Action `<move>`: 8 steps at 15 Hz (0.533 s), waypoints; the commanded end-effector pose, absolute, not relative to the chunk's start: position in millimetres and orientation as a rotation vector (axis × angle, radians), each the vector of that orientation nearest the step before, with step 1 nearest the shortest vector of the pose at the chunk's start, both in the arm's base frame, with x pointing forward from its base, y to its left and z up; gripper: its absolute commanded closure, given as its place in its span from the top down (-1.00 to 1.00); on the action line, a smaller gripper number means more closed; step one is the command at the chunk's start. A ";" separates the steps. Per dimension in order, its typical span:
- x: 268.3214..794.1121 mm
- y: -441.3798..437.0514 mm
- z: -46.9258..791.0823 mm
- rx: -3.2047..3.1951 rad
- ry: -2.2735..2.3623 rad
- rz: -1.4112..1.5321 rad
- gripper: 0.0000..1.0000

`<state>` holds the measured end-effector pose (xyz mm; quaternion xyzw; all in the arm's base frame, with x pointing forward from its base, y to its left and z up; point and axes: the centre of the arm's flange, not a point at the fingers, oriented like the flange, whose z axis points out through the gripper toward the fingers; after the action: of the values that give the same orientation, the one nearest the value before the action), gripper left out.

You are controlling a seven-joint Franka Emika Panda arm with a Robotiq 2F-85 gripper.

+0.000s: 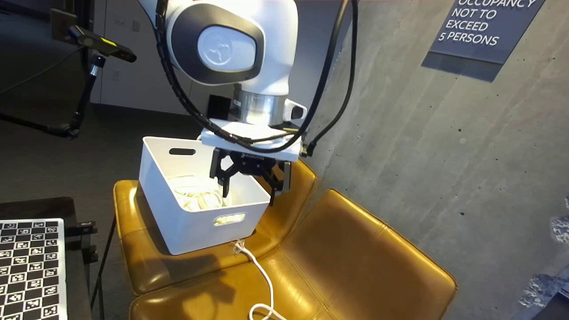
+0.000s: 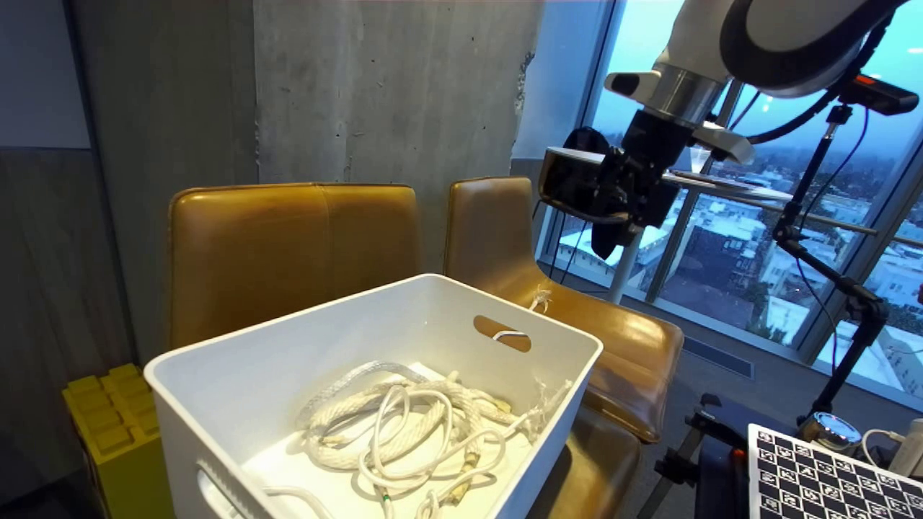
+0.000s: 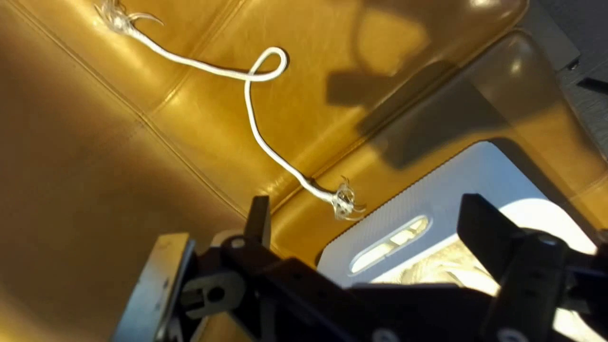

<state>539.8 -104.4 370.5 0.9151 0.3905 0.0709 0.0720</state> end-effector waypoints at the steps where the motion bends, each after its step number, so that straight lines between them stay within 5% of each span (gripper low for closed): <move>1: 550.4 -139.0 334.9 2.747 1.132 0.189 1.00; 8: 584.6 -175.8 259.8 2.762 1.074 0.110 1.00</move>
<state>554.1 -158.9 285.2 0.9288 0.3611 0.0400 0.0727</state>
